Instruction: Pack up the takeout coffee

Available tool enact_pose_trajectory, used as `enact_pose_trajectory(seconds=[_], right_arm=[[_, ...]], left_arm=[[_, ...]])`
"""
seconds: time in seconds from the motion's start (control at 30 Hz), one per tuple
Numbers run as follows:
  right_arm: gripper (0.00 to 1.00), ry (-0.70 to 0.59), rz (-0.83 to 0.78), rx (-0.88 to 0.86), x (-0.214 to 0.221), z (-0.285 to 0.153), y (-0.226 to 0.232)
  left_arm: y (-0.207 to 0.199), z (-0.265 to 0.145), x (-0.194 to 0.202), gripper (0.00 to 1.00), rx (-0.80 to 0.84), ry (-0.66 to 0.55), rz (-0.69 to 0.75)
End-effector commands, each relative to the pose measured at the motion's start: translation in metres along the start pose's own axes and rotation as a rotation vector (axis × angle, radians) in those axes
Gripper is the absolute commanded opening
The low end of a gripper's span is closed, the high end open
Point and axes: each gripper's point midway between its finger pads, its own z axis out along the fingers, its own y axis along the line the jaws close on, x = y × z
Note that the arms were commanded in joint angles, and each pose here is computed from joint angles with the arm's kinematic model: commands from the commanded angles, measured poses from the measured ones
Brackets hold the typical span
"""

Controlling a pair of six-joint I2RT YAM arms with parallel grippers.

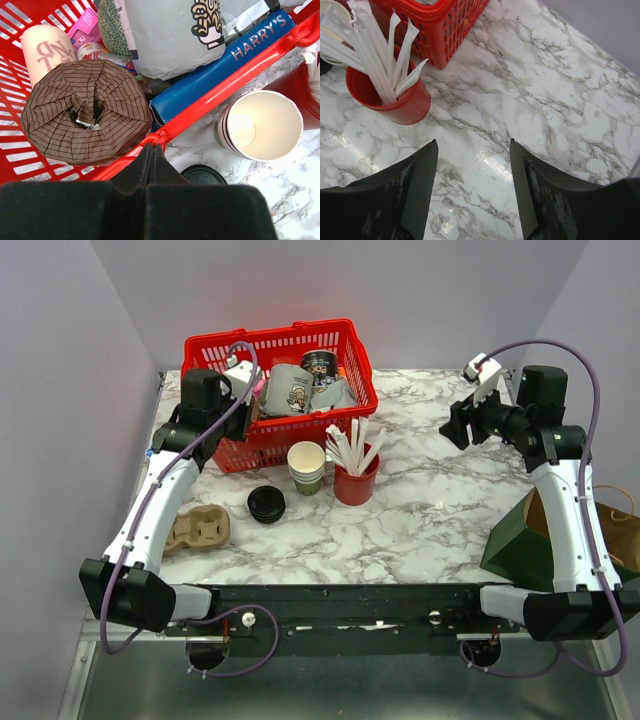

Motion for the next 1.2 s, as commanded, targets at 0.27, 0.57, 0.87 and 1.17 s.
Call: enact_pose_trajectory(seconds=[0.27, 0.57, 0.87, 1.17], right_arm=[[0.68, 0.019, 0.009, -0.074, 0.002, 0.008, 0.010], [0.69, 0.000, 0.000, -0.093, -0.009, 0.017, 0.010], [0.71, -0.035, -0.236, -0.297, -0.026, 0.024, 0.068], [0.72, -0.044, -0.561, -0.565, -0.037, 0.059, 0.168]], left_arm=[[-0.037, -0.032, 0.029, 0.00, 0.142, -0.006, -0.014], [-0.011, 0.013, 0.080, 0.00, 0.021, 0.158, -0.039], [0.021, 0.049, 0.045, 0.00, -0.086, 0.097, 0.017], [0.031, 0.078, 0.026, 0.00, -0.105, 0.061, -0.030]])
